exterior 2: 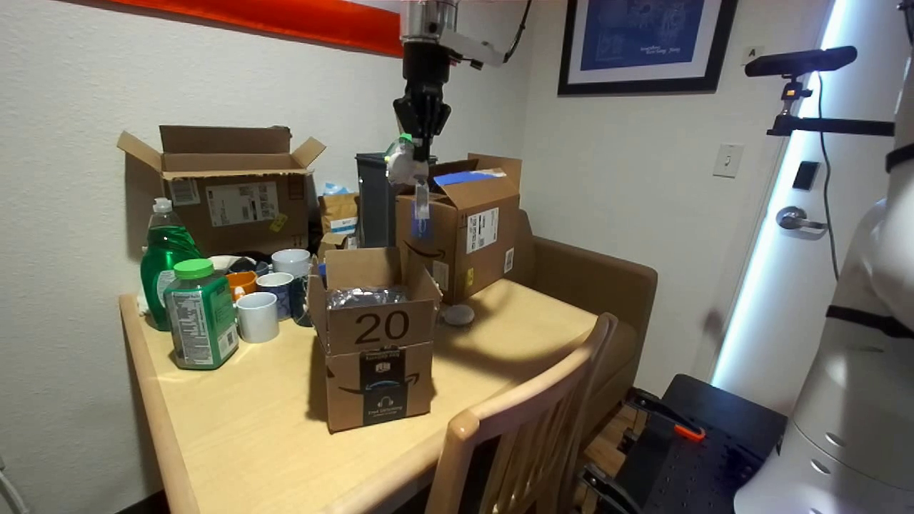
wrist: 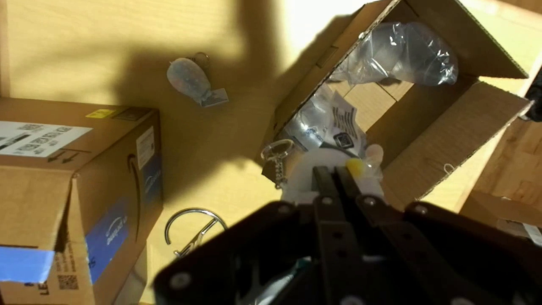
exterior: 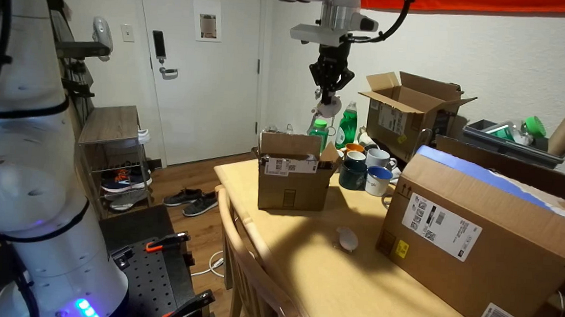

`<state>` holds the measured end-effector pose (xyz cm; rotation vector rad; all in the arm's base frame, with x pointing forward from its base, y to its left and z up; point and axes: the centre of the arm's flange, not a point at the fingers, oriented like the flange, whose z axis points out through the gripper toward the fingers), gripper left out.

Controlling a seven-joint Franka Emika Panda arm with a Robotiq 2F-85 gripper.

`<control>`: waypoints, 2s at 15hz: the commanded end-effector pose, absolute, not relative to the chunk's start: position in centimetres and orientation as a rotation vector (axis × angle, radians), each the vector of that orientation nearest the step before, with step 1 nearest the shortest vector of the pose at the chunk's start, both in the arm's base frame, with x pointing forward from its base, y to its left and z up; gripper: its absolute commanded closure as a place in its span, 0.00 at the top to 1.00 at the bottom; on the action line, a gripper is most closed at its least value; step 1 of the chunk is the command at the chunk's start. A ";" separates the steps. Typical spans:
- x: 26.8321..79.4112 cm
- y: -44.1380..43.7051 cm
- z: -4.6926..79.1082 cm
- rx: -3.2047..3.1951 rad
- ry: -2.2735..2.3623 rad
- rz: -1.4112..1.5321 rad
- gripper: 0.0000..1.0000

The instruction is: Pick one plush toy from the table and put it in the small box

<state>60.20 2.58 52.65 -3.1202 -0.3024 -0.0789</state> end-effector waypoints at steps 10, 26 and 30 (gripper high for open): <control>60.9 6.8 51.1 -3.146 -0.327 0.004 0.01; 59.0 8.6 43.8 -3.147 -0.348 0.183 0.01; 59.0 9.4 42.5 -3.143 -0.371 0.219 0.01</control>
